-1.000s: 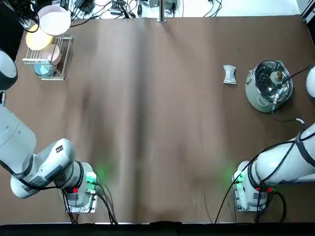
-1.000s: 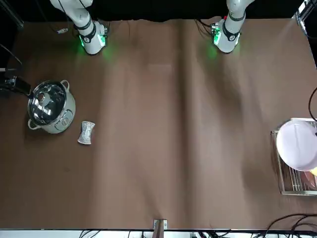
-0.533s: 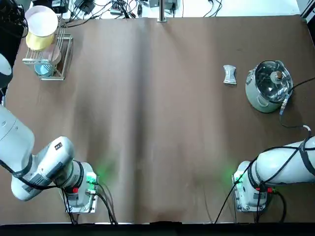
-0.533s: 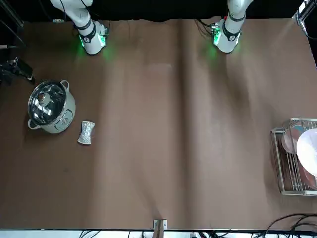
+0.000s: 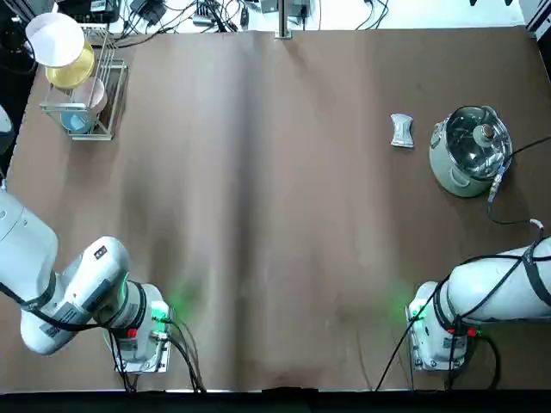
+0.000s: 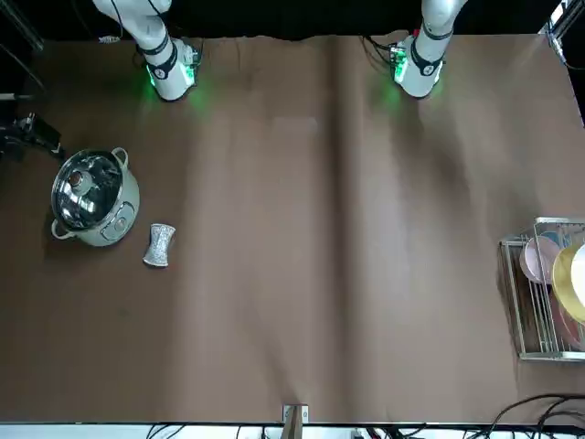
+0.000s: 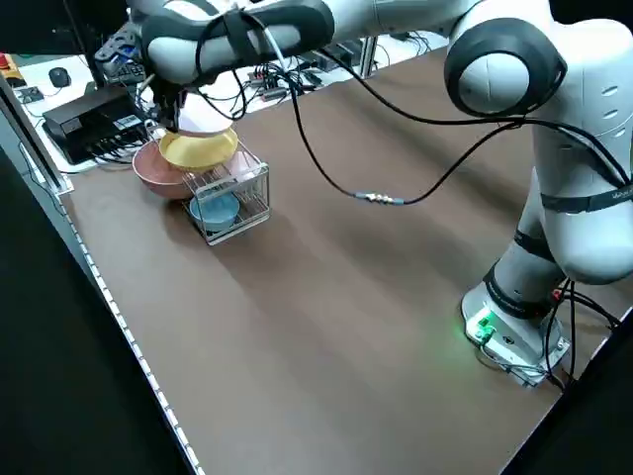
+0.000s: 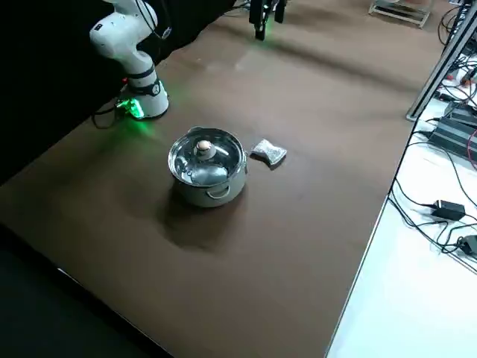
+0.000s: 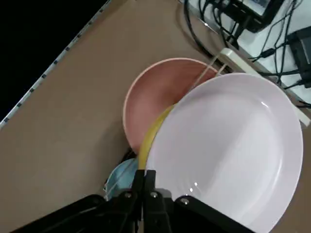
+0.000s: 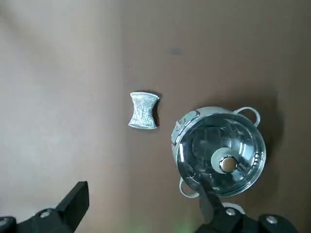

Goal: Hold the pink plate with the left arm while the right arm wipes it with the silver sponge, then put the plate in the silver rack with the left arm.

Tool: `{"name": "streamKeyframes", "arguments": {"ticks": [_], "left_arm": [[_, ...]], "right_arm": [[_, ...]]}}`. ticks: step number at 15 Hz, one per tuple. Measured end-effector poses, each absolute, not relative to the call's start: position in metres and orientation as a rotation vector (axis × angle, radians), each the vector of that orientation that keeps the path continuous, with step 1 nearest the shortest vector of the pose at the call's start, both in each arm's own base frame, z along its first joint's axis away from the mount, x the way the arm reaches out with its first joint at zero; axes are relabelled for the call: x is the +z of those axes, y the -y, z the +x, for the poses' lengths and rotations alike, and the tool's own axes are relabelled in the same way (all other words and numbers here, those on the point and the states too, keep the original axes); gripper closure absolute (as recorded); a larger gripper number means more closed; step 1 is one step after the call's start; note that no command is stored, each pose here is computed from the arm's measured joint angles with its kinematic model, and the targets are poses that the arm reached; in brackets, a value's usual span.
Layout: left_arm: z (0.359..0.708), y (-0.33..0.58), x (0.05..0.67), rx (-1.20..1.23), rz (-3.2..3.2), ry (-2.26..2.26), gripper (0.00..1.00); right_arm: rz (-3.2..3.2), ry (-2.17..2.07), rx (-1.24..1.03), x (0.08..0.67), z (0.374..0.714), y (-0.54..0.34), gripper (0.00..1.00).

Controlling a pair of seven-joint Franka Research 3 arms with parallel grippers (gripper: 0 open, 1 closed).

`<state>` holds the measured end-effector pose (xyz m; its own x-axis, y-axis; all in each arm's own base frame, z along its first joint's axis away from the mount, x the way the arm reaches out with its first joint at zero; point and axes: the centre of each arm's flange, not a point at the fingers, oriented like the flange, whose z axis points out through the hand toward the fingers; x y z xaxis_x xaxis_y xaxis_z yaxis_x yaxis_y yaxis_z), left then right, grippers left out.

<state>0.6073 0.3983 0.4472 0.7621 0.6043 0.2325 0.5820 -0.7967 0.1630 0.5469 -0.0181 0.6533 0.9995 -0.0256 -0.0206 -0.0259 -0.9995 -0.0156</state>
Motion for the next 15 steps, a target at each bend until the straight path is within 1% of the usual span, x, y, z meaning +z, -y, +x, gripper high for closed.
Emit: {"name": "streamKeyframes", "arguments": {"ticks": [3,15], "left_arm": [[0.603,-0.407,0.441,0.412,2.861,-0.987,0.98],[0.599,-0.416,0.425,0.379,2.851,-0.999,0.97]], "right_arm": [[-3.06,-0.132,0.028,0.652,0.546,0.049,0.0],[-3.054,-0.132,0.014,0.651,0.548,0.048,0.0]]}}
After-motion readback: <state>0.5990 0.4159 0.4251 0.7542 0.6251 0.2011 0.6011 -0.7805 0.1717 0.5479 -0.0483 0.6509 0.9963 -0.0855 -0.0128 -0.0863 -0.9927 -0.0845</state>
